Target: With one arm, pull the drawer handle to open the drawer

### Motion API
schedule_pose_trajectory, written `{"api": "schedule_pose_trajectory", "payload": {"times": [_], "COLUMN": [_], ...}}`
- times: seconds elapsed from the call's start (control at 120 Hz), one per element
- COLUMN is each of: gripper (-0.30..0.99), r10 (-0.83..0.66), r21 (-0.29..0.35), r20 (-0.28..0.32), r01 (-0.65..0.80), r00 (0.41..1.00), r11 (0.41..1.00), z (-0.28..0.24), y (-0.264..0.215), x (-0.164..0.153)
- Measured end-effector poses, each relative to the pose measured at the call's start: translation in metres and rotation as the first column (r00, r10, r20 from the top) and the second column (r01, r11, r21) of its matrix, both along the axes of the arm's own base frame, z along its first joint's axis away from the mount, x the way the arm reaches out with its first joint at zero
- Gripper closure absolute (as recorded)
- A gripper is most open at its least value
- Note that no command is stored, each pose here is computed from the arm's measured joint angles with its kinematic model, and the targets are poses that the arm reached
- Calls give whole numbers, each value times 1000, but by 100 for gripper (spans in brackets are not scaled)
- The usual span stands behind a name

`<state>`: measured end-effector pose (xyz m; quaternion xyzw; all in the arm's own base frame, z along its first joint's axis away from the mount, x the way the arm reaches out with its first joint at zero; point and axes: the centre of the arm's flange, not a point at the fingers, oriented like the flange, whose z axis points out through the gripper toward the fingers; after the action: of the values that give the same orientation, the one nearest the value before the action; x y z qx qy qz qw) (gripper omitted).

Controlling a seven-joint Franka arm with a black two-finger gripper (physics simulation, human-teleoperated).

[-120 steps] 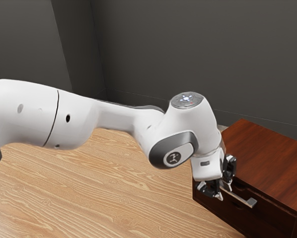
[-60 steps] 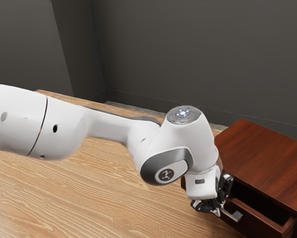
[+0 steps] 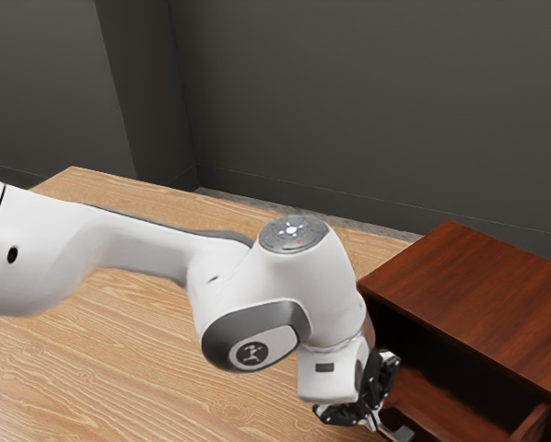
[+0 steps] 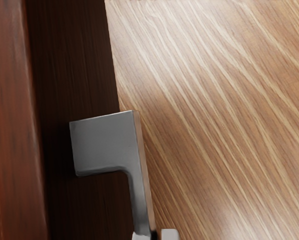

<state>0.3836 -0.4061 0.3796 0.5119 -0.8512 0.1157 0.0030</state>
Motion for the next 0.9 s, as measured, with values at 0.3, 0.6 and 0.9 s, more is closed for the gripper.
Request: {"api": "schedule_pose_trajectory", "payload": {"times": [0.3,0.6,0.9], "gripper": [79,73,58], "r10": [-2,-17,-17], "r21": [-6,-17,-12], "r20": [-17,-12,-23], "r01": [2,17,17], "r00": [1000,1000,1000], "r11": [1000,1000,1000], "z": [2,11,10], "y": [9,3,2], "x": [-29,-42,-48]}}
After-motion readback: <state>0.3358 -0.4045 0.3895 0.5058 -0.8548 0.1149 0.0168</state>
